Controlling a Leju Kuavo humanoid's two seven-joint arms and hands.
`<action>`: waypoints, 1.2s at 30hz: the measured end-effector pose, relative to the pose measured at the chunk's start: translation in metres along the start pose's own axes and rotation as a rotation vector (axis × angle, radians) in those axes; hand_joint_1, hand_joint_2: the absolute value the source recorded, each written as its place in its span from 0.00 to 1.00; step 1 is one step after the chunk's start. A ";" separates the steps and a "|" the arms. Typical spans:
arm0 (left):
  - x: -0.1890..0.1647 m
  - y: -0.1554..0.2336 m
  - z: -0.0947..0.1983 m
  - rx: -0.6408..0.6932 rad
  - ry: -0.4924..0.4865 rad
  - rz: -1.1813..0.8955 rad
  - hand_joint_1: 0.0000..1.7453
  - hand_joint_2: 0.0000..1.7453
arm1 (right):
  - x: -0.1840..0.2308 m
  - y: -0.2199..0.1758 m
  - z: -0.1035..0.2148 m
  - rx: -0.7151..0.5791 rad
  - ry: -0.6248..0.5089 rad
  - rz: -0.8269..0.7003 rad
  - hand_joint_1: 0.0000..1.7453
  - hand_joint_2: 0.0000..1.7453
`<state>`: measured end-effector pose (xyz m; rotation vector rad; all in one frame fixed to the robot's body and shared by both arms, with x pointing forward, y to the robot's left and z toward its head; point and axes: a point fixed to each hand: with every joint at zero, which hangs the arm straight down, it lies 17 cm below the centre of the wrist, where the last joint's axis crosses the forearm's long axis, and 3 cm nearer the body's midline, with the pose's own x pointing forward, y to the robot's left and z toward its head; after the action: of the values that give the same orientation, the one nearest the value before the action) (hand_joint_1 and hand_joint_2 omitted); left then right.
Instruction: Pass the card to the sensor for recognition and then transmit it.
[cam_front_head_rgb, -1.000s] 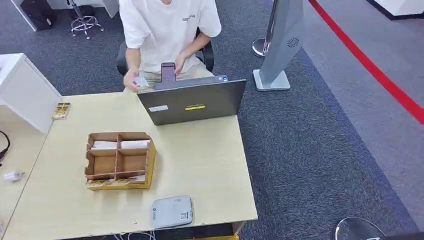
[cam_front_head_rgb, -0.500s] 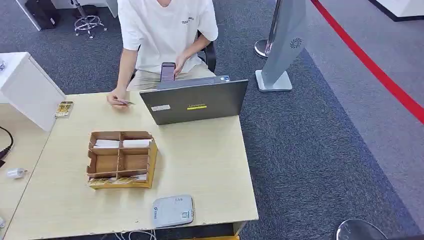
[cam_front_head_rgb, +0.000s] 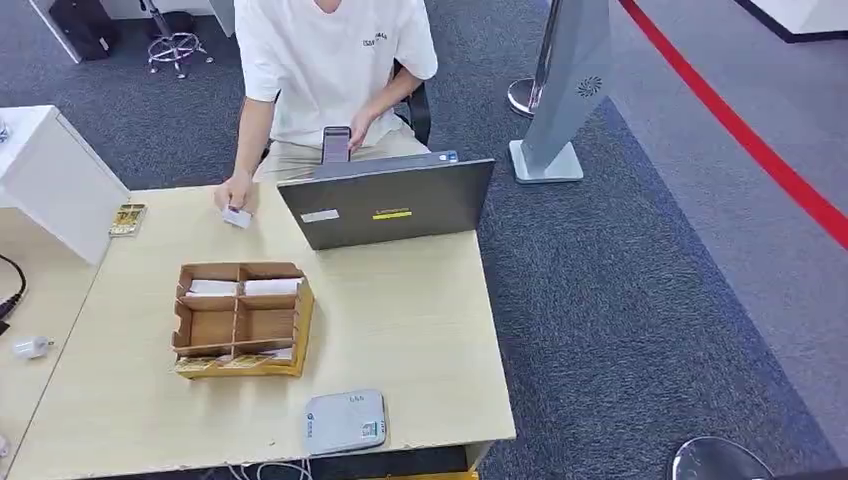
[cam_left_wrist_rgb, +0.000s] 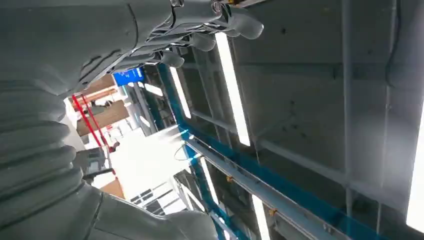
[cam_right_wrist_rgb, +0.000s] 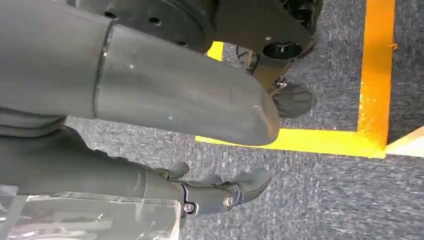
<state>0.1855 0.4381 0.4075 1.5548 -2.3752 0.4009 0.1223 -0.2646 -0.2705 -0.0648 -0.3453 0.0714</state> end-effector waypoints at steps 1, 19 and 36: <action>-0.001 -0.001 -0.002 0.006 -0.003 0.004 0.00 1.00 | 0.000 0.000 0.000 0.001 0.000 0.004 0.00 0.00; -0.165 -0.205 0.066 -0.767 0.204 -0.703 0.00 1.00 | -0.004 -0.001 -0.001 -0.009 0.059 0.044 0.00 1.00; -0.249 -0.258 0.089 -0.983 0.271 -0.816 0.00 1.00 | -0.007 -0.004 -0.001 -0.011 0.075 0.070 0.00 1.00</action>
<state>0.5116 0.5159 0.2525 1.5847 -1.1899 -0.6006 0.1169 -0.2695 -0.2736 -0.0908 -0.2689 0.1362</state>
